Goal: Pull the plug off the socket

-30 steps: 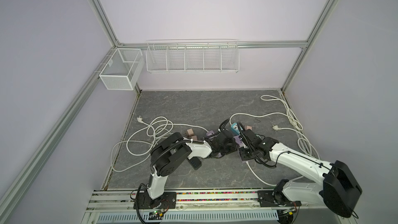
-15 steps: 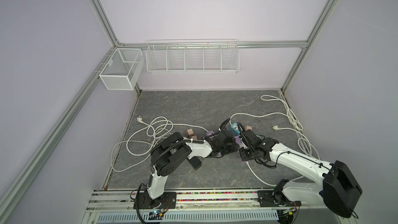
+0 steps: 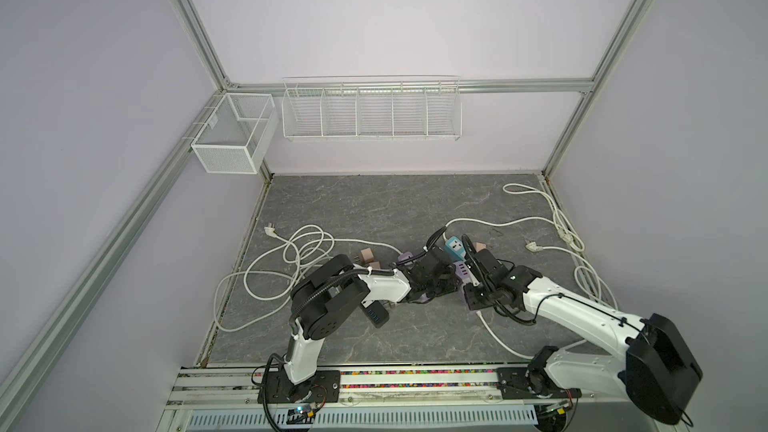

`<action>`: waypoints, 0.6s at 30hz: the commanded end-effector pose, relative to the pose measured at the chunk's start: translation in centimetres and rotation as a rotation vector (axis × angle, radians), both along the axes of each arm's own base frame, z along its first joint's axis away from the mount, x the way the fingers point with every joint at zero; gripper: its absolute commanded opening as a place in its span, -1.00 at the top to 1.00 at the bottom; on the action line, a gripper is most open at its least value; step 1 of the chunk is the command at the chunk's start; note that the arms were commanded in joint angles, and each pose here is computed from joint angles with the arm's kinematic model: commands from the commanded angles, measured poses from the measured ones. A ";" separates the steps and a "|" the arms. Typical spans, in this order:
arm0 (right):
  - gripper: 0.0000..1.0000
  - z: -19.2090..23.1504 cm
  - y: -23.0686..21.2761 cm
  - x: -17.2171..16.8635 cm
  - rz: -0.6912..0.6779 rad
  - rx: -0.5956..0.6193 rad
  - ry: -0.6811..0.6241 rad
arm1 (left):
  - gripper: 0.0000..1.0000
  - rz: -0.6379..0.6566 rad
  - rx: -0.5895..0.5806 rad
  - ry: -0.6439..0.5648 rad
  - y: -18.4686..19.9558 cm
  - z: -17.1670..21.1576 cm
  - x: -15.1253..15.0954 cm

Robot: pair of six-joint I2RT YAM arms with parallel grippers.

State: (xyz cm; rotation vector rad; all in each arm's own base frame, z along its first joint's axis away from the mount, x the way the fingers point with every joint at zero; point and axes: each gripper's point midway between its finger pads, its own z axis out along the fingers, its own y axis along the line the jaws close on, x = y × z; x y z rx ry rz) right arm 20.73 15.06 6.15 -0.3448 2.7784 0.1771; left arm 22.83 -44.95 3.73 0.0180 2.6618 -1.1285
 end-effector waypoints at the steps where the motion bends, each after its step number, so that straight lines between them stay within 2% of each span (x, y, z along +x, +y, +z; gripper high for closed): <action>1: 0.70 1.1 1.3 1.0 -0.005 0.087 -0.053 | 0.36 -0.006 0.295 0.132 5.8 -7.5 -2.9; 4: 0.72 0.9 2.4 0.8 0.005 0.117 -0.035 | 0.36 -0.008 0.295 0.135 5.6 -7.5 -2.8; 7: 0.72 1.3 0.2 1.4 -0.028 0.011 -0.078 | 0.36 -0.016 0.299 0.142 5.5 -7.7 -3.0; 10: 0.70 2.1 -1.0 1.8 -0.031 -0.022 -0.110 | 0.36 -0.026 0.309 0.144 5.7 -7.9 -3.1; 12: 0.69 2.2 -0.2 1.6 0.002 0.013 -0.102 | 0.36 -0.033 0.321 0.144 5.9 -8.0 -3.2; 15: 0.71 1.7 2.6 0.9 0.057 0.129 -0.060 | 0.36 -0.043 0.330 0.144 5.8 -8.1 -3.2; 18: 0.72 1.5 2.0 1.1 0.036 0.083 -0.059 | 0.37 -0.045 0.336 0.154 5.9 -8.4 -3.2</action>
